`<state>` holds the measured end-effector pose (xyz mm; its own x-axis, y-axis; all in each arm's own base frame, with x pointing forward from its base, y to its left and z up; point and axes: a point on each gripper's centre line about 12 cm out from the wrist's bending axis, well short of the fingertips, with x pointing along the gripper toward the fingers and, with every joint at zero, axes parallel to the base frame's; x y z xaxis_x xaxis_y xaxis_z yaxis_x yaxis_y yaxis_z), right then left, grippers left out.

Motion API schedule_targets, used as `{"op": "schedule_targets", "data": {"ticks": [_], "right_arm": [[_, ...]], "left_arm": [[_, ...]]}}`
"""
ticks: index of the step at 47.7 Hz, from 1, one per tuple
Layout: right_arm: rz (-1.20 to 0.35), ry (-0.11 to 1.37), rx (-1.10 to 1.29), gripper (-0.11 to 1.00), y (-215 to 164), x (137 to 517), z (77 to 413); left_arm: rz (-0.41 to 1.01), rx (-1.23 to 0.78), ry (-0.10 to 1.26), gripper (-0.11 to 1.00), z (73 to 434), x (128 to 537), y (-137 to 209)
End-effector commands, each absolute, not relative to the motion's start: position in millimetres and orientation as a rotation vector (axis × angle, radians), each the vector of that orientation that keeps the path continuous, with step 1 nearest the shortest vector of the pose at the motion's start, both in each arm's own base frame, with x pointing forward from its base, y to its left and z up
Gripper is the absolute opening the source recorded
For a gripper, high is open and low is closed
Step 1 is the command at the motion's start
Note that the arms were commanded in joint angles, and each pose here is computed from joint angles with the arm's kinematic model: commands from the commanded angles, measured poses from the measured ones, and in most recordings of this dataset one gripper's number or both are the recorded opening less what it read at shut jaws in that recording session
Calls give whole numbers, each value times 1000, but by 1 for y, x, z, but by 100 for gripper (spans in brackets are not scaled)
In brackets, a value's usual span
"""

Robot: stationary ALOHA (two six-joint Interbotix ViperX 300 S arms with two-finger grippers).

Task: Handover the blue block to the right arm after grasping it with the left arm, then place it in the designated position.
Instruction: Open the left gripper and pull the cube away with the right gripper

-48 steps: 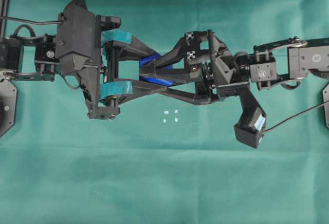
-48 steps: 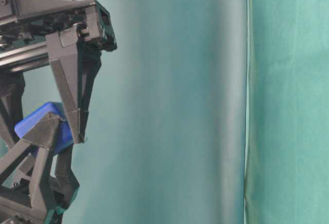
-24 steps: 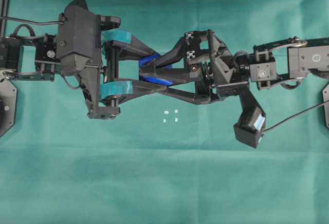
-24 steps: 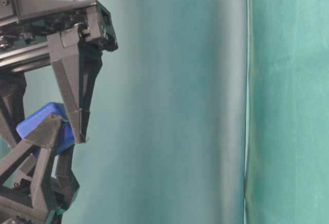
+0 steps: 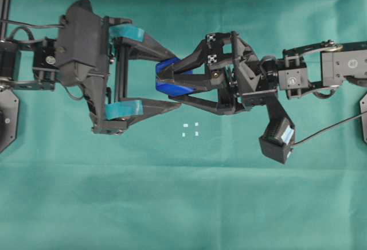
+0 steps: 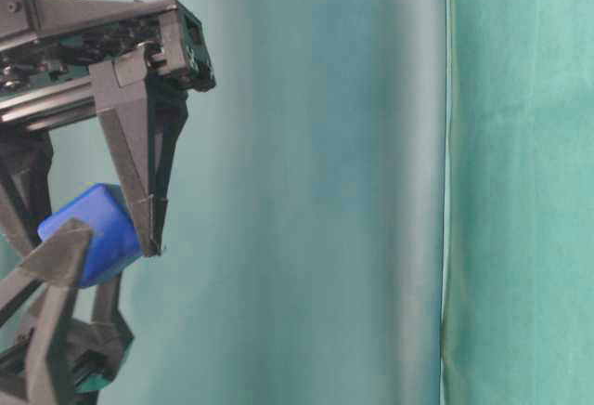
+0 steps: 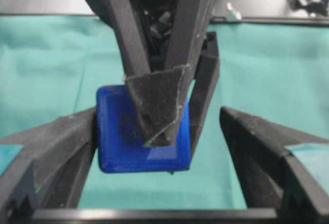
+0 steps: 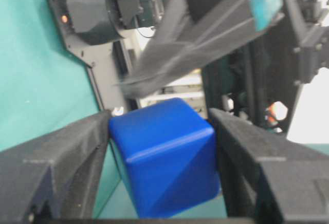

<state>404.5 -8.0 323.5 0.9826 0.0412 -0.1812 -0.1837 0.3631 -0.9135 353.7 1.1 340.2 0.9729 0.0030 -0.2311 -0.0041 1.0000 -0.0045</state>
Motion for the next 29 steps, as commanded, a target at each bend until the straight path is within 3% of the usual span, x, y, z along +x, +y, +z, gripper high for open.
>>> {"op": "schedule_targets", "data": {"ticks": [1,29], "right_arm": [[118,96,-1186,63,-8,403,341],[111,117,-1187,63,-10,388,341]], "left_arm": [[2,-2,198,100,352,351,1],[5,-5,227,100,348,337,2]]}}
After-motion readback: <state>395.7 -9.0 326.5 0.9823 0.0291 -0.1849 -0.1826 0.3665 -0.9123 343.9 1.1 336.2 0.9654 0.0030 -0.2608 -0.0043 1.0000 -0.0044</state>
